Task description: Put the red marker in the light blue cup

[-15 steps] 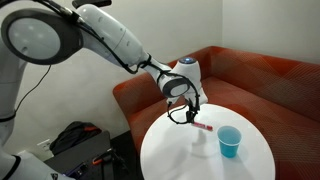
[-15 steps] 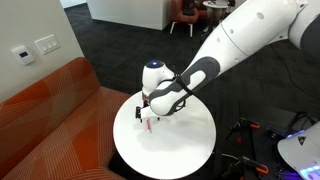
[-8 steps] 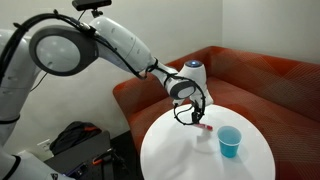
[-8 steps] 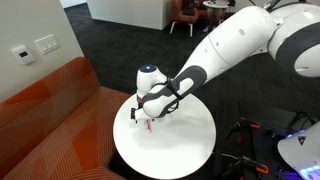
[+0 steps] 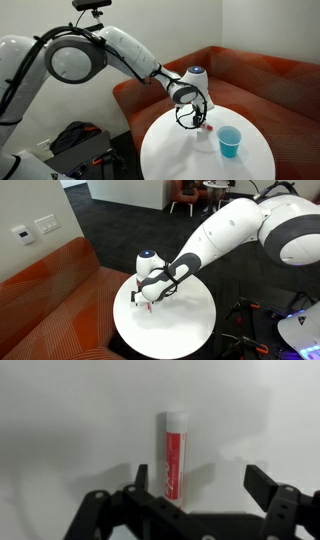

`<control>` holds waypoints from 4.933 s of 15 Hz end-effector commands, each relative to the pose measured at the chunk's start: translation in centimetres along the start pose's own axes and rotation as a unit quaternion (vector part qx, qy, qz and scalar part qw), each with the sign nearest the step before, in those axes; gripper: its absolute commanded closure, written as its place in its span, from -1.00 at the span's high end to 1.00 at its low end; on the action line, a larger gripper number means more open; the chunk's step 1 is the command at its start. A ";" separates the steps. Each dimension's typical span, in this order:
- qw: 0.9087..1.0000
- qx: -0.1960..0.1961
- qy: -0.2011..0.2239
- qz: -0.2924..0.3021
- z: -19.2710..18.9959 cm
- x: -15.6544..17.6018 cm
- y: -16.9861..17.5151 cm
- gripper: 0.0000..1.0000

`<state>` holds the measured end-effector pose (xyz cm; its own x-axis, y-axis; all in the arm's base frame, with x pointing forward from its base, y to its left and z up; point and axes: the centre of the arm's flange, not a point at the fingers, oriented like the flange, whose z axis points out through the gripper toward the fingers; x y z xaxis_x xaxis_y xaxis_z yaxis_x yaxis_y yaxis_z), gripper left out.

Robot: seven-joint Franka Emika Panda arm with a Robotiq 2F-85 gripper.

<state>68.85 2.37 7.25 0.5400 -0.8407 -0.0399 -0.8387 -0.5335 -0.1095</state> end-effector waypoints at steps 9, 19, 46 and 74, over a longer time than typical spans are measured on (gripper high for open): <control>1.000 -0.002 -0.011 0.010 0.8 0.9 -0.2 -0.89; 0.999 0.029 -0.038 -0.019 -4.2 -2.3 -0.5 -0.90; 0.984 -0.099 0.038 0.142 -18.8 -7.4 -0.3 -0.90; 0.744 -0.177 0.503 0.402 -15.8 5.6 7.1 -0.90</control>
<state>62.93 -7.61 22.46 -0.3540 -0.4754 0.8054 -0.9078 0.3818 -0.1736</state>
